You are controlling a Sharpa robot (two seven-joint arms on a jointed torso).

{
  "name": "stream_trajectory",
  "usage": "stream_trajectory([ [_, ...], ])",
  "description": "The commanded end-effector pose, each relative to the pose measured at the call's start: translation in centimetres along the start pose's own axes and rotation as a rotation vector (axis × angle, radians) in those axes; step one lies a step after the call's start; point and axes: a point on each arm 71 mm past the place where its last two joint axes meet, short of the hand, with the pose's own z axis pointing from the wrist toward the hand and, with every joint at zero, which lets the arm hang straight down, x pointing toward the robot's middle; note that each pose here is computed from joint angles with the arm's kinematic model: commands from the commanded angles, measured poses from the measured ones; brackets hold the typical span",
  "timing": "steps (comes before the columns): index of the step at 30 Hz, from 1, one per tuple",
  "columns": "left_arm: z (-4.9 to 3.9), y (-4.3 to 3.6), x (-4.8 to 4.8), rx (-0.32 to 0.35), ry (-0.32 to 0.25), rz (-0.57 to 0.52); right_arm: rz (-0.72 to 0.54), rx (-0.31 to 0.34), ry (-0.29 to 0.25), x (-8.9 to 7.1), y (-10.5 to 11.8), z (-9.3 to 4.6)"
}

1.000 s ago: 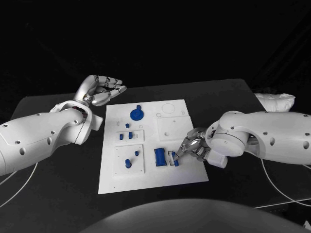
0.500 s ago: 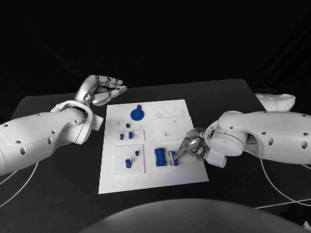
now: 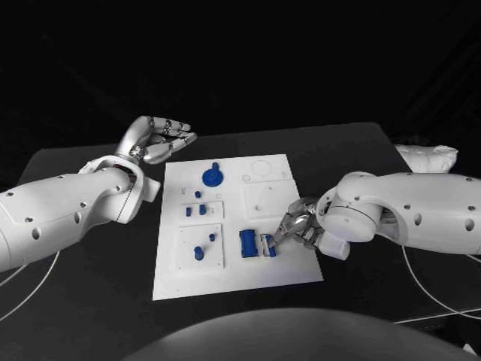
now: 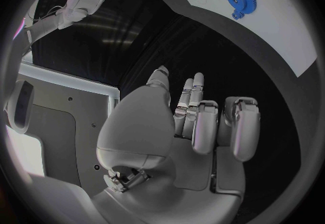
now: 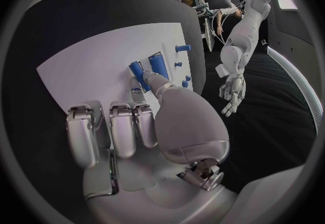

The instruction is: Assemble the parts on the task board

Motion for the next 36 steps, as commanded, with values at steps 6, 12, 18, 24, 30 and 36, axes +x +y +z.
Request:
stream_trajectory([
  [6, 0.08, -0.19, 0.23, 0.007, 0.014, -0.008, -0.025, -0.001, 0.009, 0.3, 0.1, 0.0],
  [12, 0.08, -0.20, 0.26, 0.007, 0.015, -0.009, -0.028, -0.002, 0.011, 0.4, 0.2, 0.0],
  [18, 0.09, -0.22, 0.29, 0.007, 0.015, -0.009, -0.030, 0.000, 0.001, 0.4, 0.1, -0.1],
  [24, 0.09, -0.22, 0.30, 0.007, 0.017, -0.010, -0.105, -0.011, -0.070, 0.0, -0.3, -0.6],
  [30, 0.09, -0.18, 0.26, 0.005, 0.016, -0.009, -0.211, -0.001, -0.081, 0.1, -0.9, -1.0],
  [36, 0.14, -0.22, 0.36, 0.006, 0.019, -0.010, -0.271, 0.027, -0.031, 0.9, -1.4, -0.9],
])
